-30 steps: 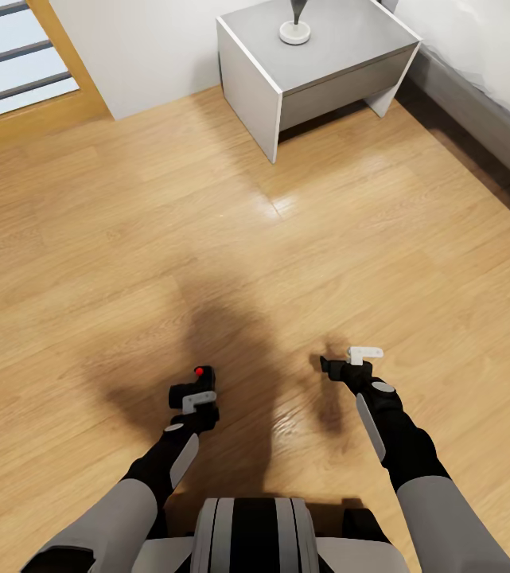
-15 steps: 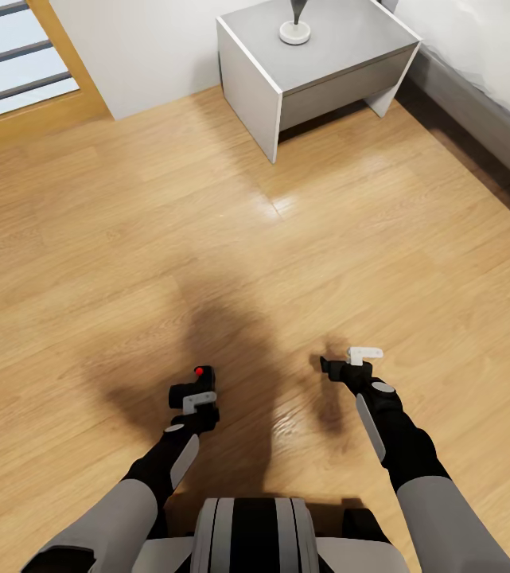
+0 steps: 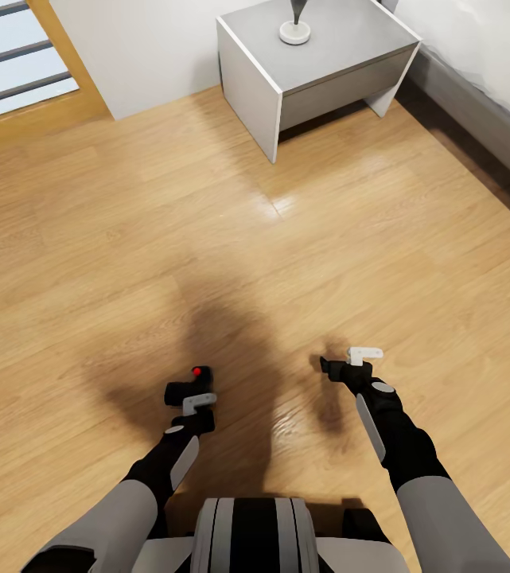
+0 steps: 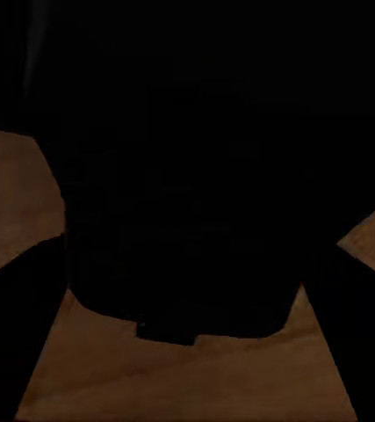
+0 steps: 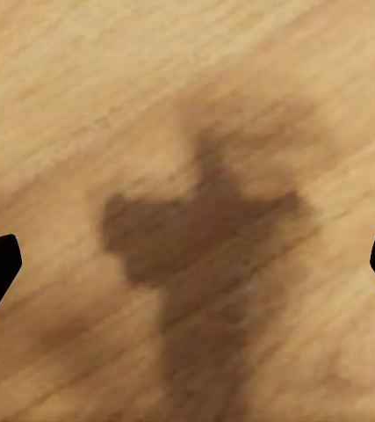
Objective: Attach the digital camera to the camera tripod in the bedroom.
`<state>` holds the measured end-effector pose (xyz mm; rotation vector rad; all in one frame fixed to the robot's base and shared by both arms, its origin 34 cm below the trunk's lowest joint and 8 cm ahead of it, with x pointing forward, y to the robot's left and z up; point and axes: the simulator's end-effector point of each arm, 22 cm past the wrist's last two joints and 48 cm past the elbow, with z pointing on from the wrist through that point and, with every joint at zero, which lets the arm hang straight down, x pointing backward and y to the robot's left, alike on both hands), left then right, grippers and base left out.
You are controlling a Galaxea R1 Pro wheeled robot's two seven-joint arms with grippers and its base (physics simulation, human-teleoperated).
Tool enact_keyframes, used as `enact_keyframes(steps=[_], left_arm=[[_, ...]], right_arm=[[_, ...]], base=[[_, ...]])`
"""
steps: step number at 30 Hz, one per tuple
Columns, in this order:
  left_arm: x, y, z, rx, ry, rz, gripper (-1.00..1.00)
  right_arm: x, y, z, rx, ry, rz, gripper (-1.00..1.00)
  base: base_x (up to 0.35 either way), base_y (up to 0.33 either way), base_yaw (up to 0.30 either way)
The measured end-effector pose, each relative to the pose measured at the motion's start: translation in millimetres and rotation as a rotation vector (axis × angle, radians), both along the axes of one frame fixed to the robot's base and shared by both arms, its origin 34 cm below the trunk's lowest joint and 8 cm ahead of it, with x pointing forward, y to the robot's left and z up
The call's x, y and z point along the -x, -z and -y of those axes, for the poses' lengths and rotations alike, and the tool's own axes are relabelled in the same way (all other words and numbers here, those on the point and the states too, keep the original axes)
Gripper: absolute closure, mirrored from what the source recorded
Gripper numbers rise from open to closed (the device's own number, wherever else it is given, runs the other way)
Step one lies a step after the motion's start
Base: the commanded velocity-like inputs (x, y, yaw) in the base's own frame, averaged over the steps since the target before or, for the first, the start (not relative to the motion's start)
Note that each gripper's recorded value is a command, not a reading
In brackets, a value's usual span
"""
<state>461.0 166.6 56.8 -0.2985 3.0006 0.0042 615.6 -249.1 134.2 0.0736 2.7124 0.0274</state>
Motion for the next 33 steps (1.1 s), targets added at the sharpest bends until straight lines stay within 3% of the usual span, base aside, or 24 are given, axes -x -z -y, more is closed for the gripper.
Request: enact_keyframes(steps=[17, 22, 23, 24, 25, 27, 29, 33], left_arm=[[-1, 0, 0, 0.0, -0.005, 0.004, 1.0], [-16, -3, -3, -0.011, -0.016, 0.062, 1.0], [-30, -9, 5, -0.002, -0.023, 0.058, 1.0], [-70, -23, 4, 0.004, -0.031, 0.125, 1.0], [-124, -47, 0, 0.006, -0.043, 0.239, 1.0], [-143, -59, 1, 0.013, -0.039, 0.266, 1.0], [-190, -94, 4, 0.029, -0.029, 0.359, 1.0], [-236, -153, 24, 0.072, 0.014, 0.478, 1.0]], right_arm=[[0, 0, 0, 0.0, 0.0, 0.0, -1.0], [0, 0, 0, 0.0, 0.0, 0.0, -1.0], [0, 0, 0, 0.0, 0.0, 0.0, -1.0], [0, 0, 0, 0.0, 0.0, 0.0, -1.0], [0, 0, 0, -0.001, 0.0, 0.001, -1.0], [0, 0, 0, -0.001, 0.0, 0.0, -1.0], [0, 0, 0, -0.001, -0.001, 0.001, -1.0], [-1, -1, 0, 0.0, 0.0, 0.002, -1.0]], base=[[0.0, 0.0, 0.0], [0.0, 0.0, 0.0], [0.0, 0.0, 0.0], [0.0, 0.0, 0.0], [0.0, 0.0, 0.0], [0.0, 0.0, 0.0], [0.0, 0.0, 0.0], [0.0, 0.0, 0.0]])
